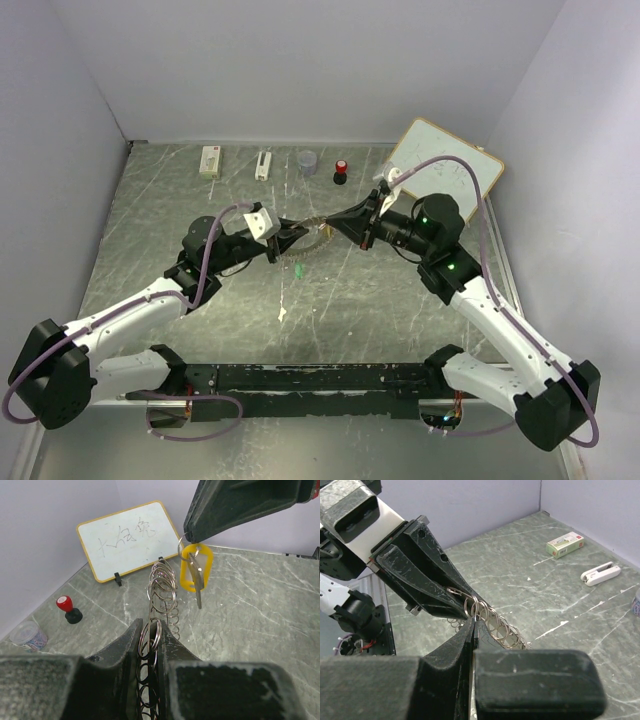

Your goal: Put the keys on the keyring

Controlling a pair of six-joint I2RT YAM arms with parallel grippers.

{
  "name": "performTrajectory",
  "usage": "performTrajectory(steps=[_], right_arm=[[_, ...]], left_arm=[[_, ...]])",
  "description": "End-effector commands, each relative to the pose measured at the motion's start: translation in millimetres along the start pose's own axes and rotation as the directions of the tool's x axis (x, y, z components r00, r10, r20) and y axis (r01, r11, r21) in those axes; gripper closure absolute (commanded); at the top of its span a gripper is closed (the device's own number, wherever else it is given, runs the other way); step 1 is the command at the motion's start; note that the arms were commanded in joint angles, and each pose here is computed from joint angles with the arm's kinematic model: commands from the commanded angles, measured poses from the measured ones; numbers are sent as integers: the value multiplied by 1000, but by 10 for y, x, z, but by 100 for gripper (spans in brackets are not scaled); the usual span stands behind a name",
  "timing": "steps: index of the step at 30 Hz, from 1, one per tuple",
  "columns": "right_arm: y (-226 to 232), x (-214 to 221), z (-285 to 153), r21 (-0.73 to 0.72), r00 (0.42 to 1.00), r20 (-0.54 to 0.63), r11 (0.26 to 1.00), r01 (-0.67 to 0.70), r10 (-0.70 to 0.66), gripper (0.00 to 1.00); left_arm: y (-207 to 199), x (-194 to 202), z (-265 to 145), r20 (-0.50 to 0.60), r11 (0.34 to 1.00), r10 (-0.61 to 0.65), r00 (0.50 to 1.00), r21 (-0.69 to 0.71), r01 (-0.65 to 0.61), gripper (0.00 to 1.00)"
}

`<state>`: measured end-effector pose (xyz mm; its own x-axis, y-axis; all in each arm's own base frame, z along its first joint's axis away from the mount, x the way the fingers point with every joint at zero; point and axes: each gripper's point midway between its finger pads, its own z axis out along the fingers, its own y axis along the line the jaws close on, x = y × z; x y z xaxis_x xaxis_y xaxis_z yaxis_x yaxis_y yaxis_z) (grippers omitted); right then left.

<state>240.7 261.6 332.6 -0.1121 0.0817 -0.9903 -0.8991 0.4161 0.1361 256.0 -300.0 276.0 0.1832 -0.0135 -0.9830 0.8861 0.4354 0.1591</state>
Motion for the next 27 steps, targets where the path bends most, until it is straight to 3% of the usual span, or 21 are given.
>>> performTrajectory(steps=[1, 27], right_arm=[[-4, -102, 24, 14, 1000, 11, 1000, 5, -5, 100], [-147, 20, 37, 100, 996, -56, 993, -64, 70, 100]], left_arm=[[-9, -326, 50, 75, 997, 75, 994, 27, -78, 93], [-7, -313, -2, 90, 978, 206, 974, 10, -208, 93]])
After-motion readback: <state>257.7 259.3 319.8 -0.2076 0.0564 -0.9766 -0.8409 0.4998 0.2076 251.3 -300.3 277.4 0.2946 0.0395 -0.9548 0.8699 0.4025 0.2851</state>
